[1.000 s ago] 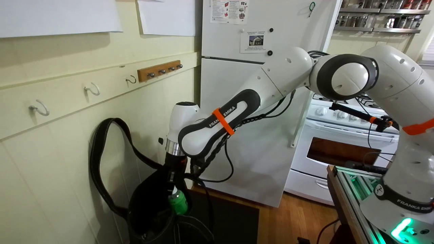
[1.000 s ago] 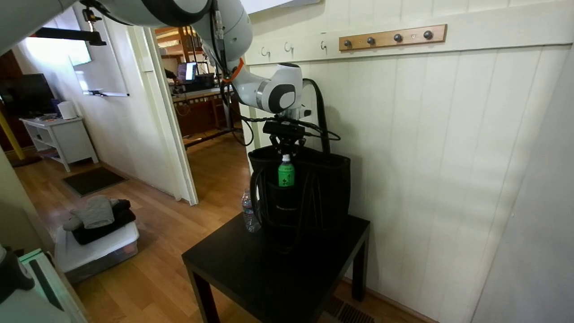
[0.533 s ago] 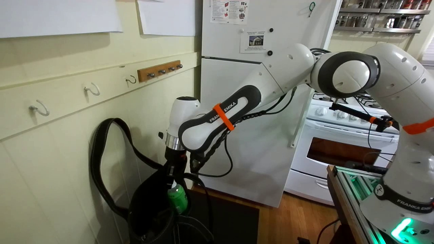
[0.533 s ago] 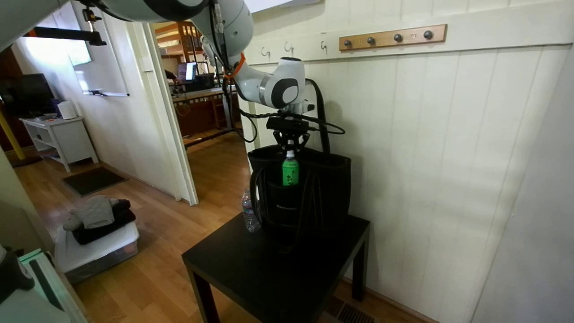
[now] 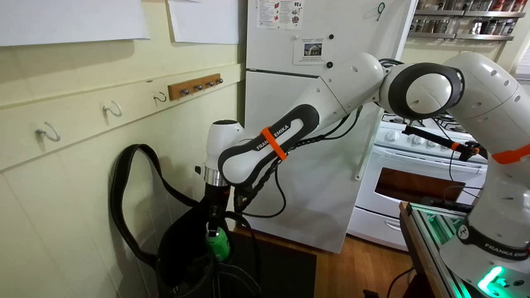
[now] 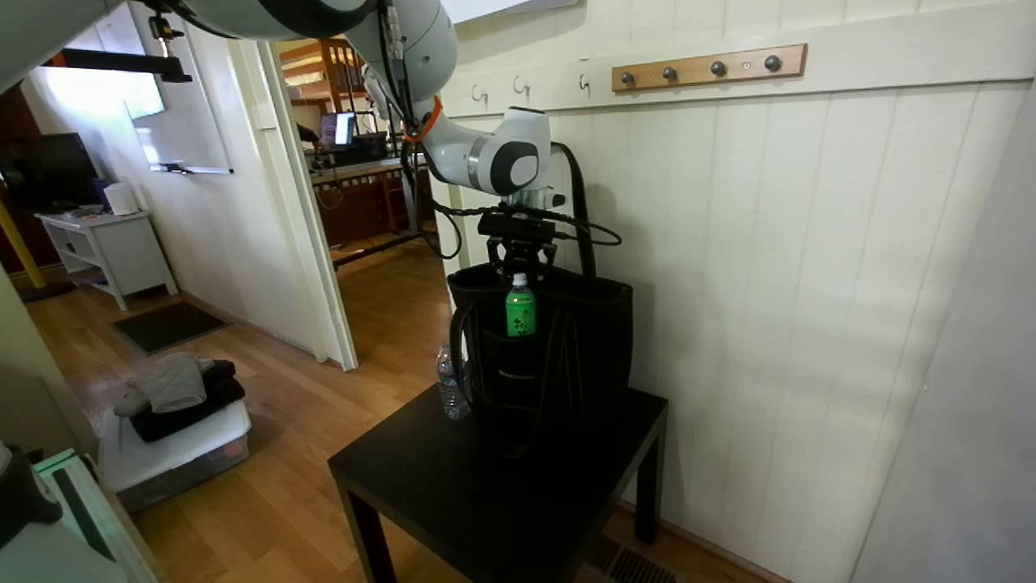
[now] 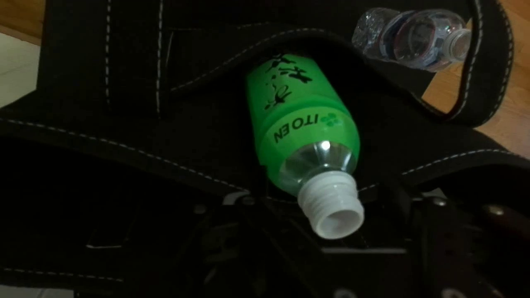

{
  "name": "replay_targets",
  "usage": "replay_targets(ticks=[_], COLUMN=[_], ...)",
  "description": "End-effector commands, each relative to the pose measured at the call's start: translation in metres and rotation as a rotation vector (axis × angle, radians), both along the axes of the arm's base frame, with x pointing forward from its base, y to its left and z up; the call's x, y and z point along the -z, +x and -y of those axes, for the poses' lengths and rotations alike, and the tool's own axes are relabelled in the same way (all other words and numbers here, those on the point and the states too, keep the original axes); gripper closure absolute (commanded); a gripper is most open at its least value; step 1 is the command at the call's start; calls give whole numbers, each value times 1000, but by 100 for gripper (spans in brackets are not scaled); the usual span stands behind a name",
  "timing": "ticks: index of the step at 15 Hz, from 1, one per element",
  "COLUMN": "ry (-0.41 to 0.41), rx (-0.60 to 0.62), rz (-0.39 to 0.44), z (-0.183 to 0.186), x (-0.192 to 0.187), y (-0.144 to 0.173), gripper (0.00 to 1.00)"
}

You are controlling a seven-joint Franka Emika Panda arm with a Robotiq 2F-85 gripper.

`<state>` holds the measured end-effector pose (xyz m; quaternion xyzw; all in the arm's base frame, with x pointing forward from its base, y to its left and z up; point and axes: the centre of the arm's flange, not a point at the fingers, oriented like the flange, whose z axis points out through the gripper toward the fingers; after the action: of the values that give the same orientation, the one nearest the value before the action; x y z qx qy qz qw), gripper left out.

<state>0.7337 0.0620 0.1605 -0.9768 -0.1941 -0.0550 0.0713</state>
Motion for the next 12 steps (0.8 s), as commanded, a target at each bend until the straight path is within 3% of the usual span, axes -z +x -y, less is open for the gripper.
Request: replay_targets(ticks=[1, 4, 12], ry=[-23, -27, -21], rx=[-35, -64, -140], rz=[-17, 1, 23], z=[0, -1, 3], x=[-2, -6, -44], y=[-1, -1, -12], gripper=[63, 87, 88])
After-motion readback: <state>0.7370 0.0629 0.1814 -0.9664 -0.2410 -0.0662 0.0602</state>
